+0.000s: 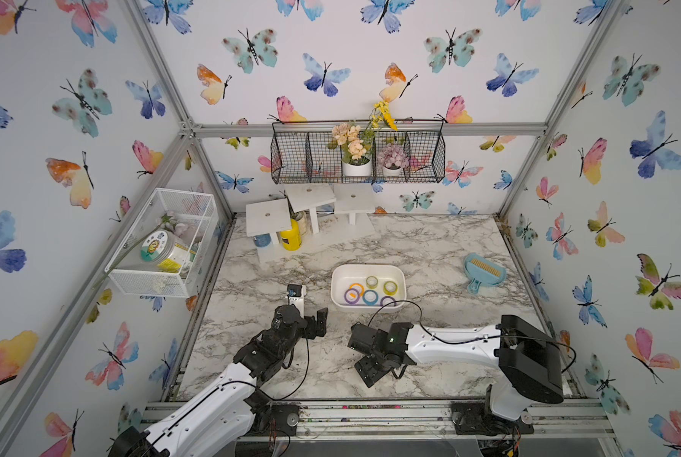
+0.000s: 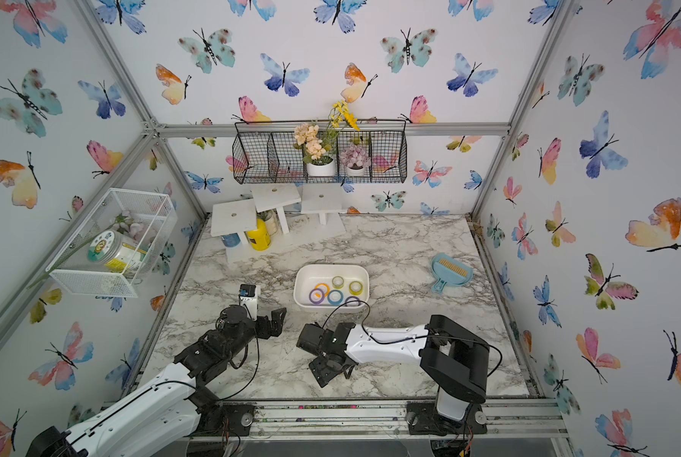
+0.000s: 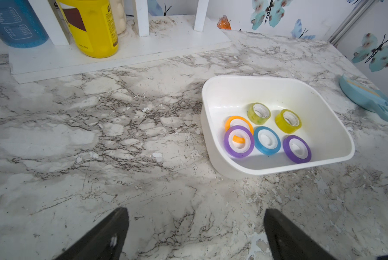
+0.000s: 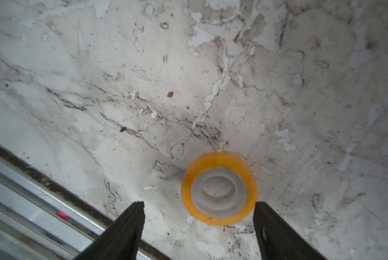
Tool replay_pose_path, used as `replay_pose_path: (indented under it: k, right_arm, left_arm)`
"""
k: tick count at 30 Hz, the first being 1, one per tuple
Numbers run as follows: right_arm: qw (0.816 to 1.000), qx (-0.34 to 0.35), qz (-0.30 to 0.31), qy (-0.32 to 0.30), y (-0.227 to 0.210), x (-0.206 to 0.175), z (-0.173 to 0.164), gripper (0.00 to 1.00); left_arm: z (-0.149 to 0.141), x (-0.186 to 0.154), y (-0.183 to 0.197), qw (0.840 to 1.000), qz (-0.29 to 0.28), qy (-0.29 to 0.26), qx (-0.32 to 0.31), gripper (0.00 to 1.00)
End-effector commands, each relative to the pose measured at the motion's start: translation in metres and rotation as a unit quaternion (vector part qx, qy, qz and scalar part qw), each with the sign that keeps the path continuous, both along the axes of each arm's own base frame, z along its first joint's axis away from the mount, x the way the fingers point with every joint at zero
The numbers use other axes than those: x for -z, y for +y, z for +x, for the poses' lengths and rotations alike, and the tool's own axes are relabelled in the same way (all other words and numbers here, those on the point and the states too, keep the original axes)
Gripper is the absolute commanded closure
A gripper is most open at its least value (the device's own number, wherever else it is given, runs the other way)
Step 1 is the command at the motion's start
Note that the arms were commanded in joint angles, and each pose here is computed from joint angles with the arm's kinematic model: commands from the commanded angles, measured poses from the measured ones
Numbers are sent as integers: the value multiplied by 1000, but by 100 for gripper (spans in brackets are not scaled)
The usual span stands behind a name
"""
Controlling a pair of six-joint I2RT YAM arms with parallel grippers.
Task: Put the transparent tape into the storage box
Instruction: Pick up the tape at the center of the board.
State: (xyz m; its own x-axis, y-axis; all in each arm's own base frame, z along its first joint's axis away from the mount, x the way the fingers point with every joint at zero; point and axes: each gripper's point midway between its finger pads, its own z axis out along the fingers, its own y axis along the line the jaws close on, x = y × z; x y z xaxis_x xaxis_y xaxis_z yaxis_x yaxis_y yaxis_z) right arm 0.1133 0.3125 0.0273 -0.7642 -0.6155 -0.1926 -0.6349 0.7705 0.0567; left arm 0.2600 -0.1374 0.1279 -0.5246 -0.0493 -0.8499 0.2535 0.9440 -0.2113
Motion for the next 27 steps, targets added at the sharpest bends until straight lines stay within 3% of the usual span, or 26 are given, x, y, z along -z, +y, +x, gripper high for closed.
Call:
replay_pose_path:
  k: [1,14,27]
  right_arm:
    - [999,15,-32,-17,-10,2,6,18]
    - [999,18,-37,-10,-6,13,6,18]
    - [998,23,-58,-20,-11,20,13,36]
  left_arm:
    - [3,-8,-1,1000,-8,-14,2,1]
    - [3,-7,-1,1000,-7,-15,0,1]
    - [5,-4,-2,1000,-4,-8,3,1]
